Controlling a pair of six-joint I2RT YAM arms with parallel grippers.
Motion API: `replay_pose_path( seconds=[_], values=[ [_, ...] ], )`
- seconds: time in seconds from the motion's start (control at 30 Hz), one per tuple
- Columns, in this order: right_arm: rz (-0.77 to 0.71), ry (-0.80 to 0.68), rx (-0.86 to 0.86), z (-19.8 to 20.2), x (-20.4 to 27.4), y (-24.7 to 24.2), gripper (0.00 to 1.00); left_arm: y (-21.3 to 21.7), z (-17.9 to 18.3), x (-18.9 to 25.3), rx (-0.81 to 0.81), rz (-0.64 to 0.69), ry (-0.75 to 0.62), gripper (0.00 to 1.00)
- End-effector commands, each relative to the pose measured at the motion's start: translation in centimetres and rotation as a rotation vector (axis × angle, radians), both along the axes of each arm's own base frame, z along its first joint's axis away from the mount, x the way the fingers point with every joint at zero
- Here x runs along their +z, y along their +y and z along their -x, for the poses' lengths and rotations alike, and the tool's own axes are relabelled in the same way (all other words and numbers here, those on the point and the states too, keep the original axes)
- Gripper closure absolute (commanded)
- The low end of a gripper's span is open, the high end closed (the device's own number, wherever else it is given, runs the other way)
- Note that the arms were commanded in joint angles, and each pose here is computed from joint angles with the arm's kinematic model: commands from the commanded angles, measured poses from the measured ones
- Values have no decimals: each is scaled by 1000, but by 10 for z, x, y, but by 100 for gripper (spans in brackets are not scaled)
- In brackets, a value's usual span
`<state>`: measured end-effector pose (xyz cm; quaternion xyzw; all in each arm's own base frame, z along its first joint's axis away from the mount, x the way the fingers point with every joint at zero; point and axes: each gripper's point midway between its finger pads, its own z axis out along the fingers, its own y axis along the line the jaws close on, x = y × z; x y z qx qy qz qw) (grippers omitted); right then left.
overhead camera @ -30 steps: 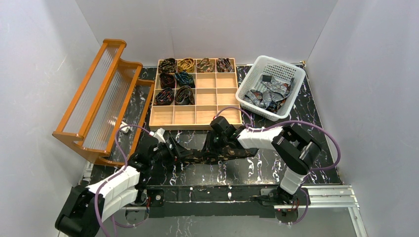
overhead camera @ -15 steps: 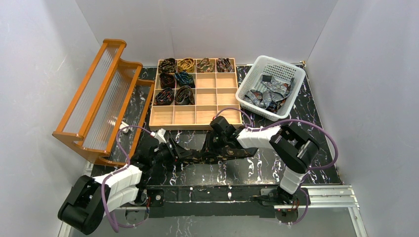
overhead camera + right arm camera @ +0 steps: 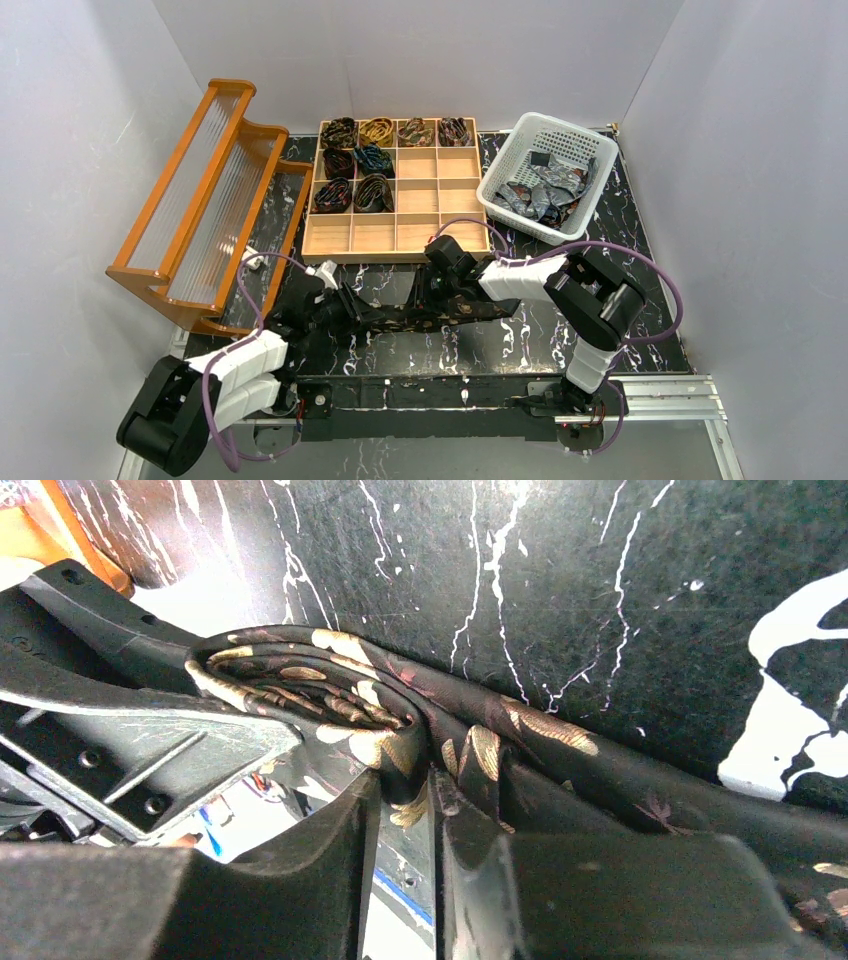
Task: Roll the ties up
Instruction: Roll the tie at the center of the board.
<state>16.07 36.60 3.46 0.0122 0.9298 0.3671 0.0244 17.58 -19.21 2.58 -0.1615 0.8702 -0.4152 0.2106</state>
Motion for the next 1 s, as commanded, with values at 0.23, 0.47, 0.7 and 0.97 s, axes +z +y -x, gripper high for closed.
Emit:
replay_pose_path(
  seconds=[0.23,0.47,0.7,0.97],
  values=[
    [-132,-215,53,-14,62,9,53,18,-1,4,10,-161,54,77],
    [62,-276,-13,-31,46,-18,52,30,-3,8,20,-263,79,75],
    [291,-201,-16,-31,5,-42,58,48,-8,19,11,-413,78,74],
    [206,-244,-4,-34,25,-30,57,76,-19,32,22,-639,71,73]
  ],
)
